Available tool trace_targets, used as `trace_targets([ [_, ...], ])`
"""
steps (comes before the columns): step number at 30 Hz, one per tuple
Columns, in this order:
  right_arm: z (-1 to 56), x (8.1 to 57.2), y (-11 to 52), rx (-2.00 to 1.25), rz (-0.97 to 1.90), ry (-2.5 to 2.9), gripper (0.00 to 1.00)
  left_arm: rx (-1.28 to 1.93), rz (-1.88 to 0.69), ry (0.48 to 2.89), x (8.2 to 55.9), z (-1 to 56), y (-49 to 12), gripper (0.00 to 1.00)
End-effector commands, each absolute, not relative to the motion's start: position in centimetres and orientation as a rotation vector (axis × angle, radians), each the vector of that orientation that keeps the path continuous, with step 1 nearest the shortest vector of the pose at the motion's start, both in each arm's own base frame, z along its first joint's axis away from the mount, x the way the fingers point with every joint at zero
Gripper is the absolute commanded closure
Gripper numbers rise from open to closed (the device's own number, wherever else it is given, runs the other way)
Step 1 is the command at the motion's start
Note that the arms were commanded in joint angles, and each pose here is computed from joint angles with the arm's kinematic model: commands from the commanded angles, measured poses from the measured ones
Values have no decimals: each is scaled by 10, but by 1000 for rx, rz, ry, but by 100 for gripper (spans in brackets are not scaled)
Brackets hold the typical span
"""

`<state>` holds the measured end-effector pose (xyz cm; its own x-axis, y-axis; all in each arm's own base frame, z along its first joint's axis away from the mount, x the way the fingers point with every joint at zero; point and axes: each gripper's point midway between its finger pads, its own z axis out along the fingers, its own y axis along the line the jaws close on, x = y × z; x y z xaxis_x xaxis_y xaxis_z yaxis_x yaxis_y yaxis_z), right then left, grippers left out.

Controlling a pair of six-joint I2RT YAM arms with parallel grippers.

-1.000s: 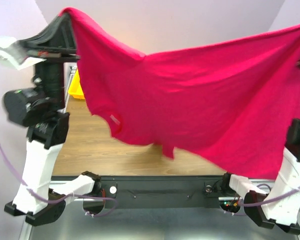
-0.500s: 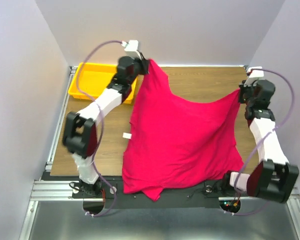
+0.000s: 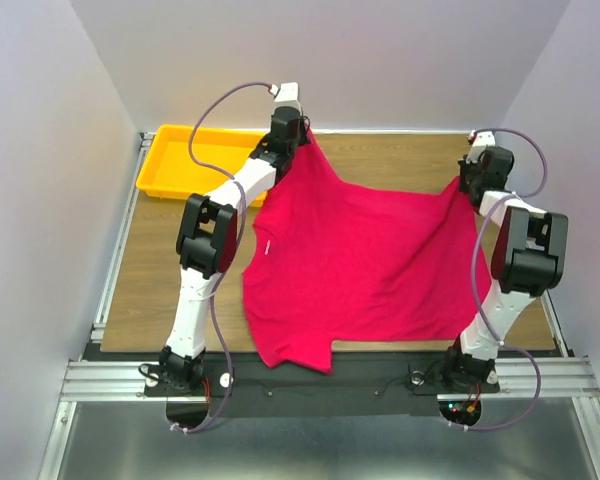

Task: Fold and stack the t-shirts
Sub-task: Flatten the tshirt out

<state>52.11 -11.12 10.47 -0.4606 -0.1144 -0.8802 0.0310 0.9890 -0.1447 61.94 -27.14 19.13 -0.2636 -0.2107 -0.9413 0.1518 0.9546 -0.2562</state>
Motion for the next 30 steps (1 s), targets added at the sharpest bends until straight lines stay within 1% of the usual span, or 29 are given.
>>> trace_targets([
  [1,145,557,-142,1,-300,1895,100,-173,-244,1634,635,262,-241,100],
  [3,143,562,-148,20,-308,1895,99,-210,-200,1615,638,267,-226,100],
  [7,141,565,-165,75,-342,1896,99,-209,-212,1600,644,268,-220,100],
  [12,138,567,-164,69,-295,1898,99,-106,-289,1620,649,258,-237,100],
  [18,141,572,-155,45,-231,1886,99,-32,-365,1597,647,264,-252,100],
  [26,158,571,-147,33,-128,1847,100,27,-425,1543,631,286,-257,100],
  [30,167,568,-143,28,-96,1826,99,44,-452,1504,617,308,-255,100],
])
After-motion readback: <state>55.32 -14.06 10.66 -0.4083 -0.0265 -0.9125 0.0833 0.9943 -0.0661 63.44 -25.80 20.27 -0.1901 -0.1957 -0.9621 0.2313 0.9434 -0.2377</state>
